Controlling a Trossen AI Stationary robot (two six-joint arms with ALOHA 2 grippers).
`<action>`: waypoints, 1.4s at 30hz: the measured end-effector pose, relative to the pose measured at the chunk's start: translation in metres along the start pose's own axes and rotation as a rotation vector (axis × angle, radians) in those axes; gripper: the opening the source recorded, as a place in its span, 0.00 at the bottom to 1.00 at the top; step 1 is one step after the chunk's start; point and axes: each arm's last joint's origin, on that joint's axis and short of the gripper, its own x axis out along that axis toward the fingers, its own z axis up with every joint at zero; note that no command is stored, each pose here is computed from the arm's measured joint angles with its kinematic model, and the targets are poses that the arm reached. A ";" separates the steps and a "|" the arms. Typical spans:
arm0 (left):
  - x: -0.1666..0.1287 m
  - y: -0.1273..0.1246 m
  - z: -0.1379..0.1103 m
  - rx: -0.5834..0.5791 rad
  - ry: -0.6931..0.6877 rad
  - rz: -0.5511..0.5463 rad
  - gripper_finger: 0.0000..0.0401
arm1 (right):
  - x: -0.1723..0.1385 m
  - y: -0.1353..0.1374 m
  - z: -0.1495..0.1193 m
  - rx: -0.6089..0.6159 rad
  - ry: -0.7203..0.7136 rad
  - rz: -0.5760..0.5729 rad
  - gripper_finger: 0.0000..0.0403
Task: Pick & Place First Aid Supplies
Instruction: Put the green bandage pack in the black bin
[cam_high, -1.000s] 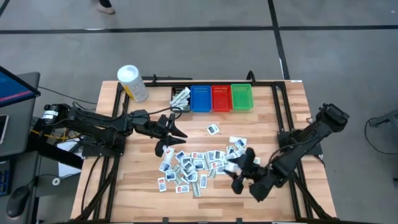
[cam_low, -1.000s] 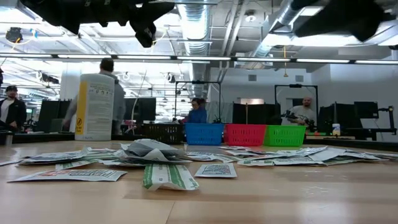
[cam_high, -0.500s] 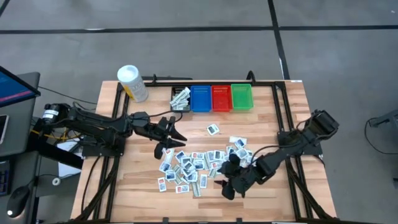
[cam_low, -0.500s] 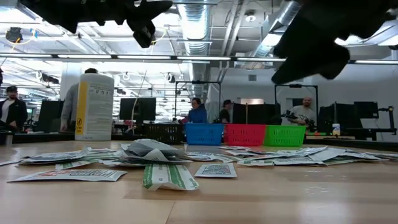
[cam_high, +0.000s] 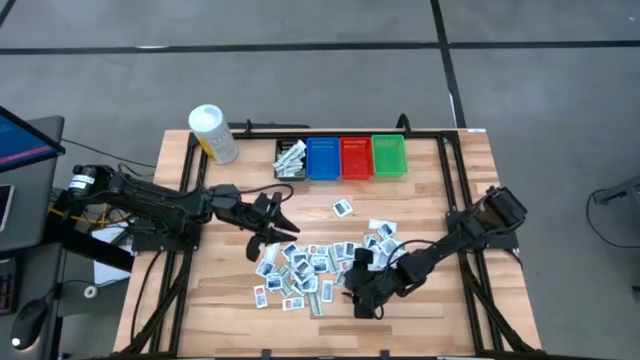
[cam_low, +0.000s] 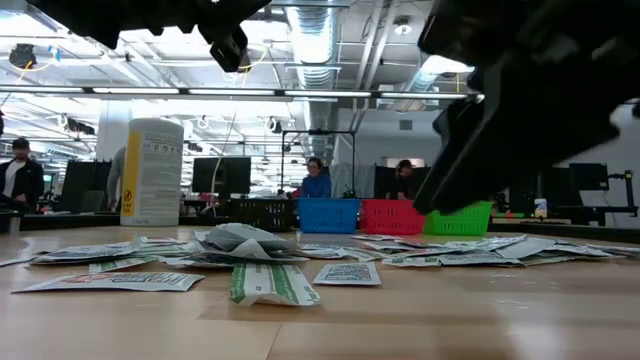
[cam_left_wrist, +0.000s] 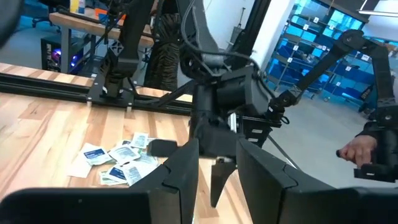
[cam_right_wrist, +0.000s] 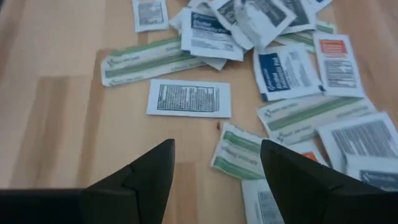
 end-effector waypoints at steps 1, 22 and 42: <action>0.000 -0.001 0.000 0.000 0.002 -0.002 0.27 | 0.004 -0.001 -0.002 -0.016 0.005 -0.005 0.58; 0.001 -0.004 -0.003 -0.025 0.022 -0.013 0.27 | 0.033 -0.008 -0.017 -0.032 0.065 -0.058 0.33; 0.001 -0.004 -0.003 -0.025 0.022 -0.015 0.27 | 0.026 -0.008 -0.008 0.159 0.015 -0.021 0.01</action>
